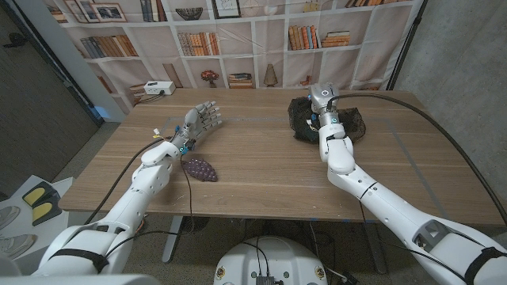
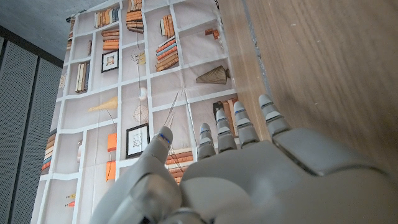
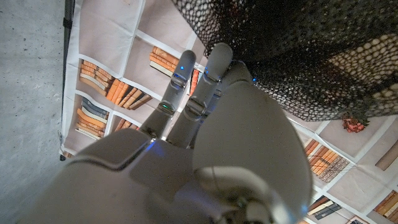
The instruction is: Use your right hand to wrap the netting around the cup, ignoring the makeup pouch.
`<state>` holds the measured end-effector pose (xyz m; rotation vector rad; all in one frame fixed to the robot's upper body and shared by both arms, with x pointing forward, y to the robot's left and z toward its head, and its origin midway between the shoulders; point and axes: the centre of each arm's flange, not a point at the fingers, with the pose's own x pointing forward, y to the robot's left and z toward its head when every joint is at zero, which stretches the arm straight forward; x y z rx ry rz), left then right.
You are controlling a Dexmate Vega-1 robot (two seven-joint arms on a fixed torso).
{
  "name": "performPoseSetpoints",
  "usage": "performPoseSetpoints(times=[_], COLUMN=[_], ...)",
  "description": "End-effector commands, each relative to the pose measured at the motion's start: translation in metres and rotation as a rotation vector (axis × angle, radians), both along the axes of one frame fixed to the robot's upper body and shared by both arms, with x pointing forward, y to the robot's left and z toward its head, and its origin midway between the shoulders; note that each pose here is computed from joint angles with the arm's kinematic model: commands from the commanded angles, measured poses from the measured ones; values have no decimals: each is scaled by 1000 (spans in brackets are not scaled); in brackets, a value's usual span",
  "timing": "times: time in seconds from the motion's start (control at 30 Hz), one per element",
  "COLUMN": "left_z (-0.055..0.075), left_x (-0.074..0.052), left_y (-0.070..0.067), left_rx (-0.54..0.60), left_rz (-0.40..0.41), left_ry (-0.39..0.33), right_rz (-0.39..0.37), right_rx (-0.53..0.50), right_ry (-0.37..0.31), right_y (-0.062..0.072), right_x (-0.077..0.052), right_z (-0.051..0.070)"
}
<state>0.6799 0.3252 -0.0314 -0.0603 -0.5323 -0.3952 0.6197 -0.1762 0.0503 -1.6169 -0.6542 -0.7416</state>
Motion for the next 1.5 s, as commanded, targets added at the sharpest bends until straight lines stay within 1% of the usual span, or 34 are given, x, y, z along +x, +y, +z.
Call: performPoseSetpoints(times=[0.03,0.2,0.3,0.33,0.4,0.47,0.53,0.6,0.67,0.87,1.0,1.17,1.3,1.37,1.4,1.5], left_z=[-3,-2,-3,-3,-3,-3,-4,-4,-4,-4,-4,-2,-1,-1,-1,-1], left_x=[-4,-5,-7,-8,-9,-10,-10,-10,-10,-11,-12,-12,-12,-13,-13,-13], left_y=[0,-3,-4,-4,-4,-5,-5,-7,-8,-12,-14,-16,-18,-18,-19,-19], left_rx=[-6,-6,-10,-11,-11,-13,-13,-13,-14,-11,-13,-10,-9,-9,-10,-10], left_rz=[14,18,23,25,28,30,30,31,29,28,28,26,25,24,25,25], left_ry=[8,7,5,4,4,5,5,5,4,1,0,-2,-5,-4,-4,-3], right_rz=[-59,-93,-122,-146,-165,-203,-217,-252,-264,-309,-298,-247,-178,-158,-142,-89], right_rx=[-32,-41,-39,-36,-25,-16,-12,-6,-7,9,19,74,116,126,140,205], right_ry=[42,73,123,145,197,242,275,317,353,391,370,263,194,138,111,67], right_y=[-7,-9,-11,-11,-14,-15,-17,-17,-18,-21,-25,-29,-30,-29,-30,-30], right_x=[40,51,57,58,62,65,68,70,72,72,67,55,46,42,39,32], right_z=[11,11,12,12,13,13,13,13,13,13,14,19,23,23,23,24])
